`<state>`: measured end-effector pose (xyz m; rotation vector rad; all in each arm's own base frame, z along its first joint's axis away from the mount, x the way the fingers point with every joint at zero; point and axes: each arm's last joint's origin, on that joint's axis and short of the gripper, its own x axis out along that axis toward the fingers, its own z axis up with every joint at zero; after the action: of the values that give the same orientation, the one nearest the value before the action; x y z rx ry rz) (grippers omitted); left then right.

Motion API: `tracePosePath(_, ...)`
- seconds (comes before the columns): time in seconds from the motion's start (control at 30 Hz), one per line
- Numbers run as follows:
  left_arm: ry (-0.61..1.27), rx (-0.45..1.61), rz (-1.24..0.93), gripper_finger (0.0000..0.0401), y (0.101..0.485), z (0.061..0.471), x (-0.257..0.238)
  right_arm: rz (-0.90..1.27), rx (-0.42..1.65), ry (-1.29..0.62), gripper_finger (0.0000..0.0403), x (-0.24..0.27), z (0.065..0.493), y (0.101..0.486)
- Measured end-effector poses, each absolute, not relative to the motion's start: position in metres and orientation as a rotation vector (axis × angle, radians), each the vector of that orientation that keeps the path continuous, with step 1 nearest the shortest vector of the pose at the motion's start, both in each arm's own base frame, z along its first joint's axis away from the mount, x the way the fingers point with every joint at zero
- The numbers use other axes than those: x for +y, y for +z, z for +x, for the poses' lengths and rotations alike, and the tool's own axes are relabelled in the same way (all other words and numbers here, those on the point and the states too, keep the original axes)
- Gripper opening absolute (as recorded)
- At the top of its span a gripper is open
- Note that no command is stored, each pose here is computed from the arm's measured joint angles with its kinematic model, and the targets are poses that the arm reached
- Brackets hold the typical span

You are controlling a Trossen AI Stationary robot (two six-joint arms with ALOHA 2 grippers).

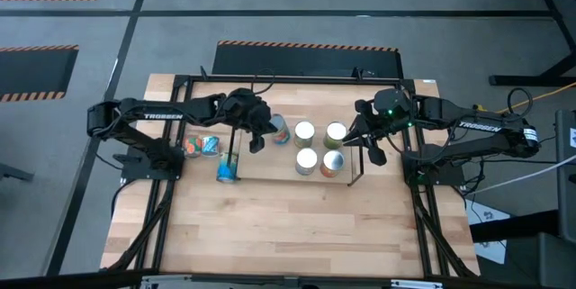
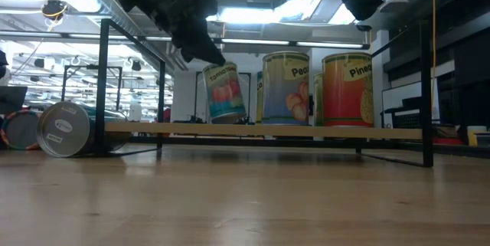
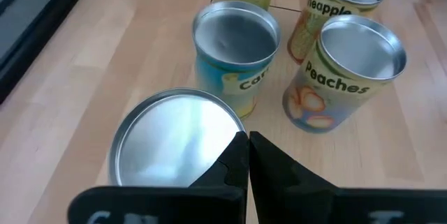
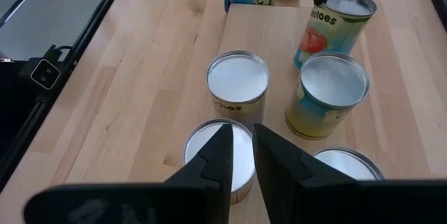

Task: Pick and place cans onto a shelf
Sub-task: Put the canned tomatoes on the shelf

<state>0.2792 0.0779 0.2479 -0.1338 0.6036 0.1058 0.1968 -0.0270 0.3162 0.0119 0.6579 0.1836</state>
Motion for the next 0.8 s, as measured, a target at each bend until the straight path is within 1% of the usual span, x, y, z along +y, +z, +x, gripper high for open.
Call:
tracePosePath(0.67,0.103,0.607,-0.132,0.0,0.2477,0.2792,0.0768,0.012,0.658,0.184,0.0062,-0.027,0.1968,0.3162)
tracePosePath(0.8,0.101,0.645,-0.138,0.0,0.2448,0.2771,0.0759,0.012,0.658,0.184,0.0062,-0.027,0.1968,0.3162)
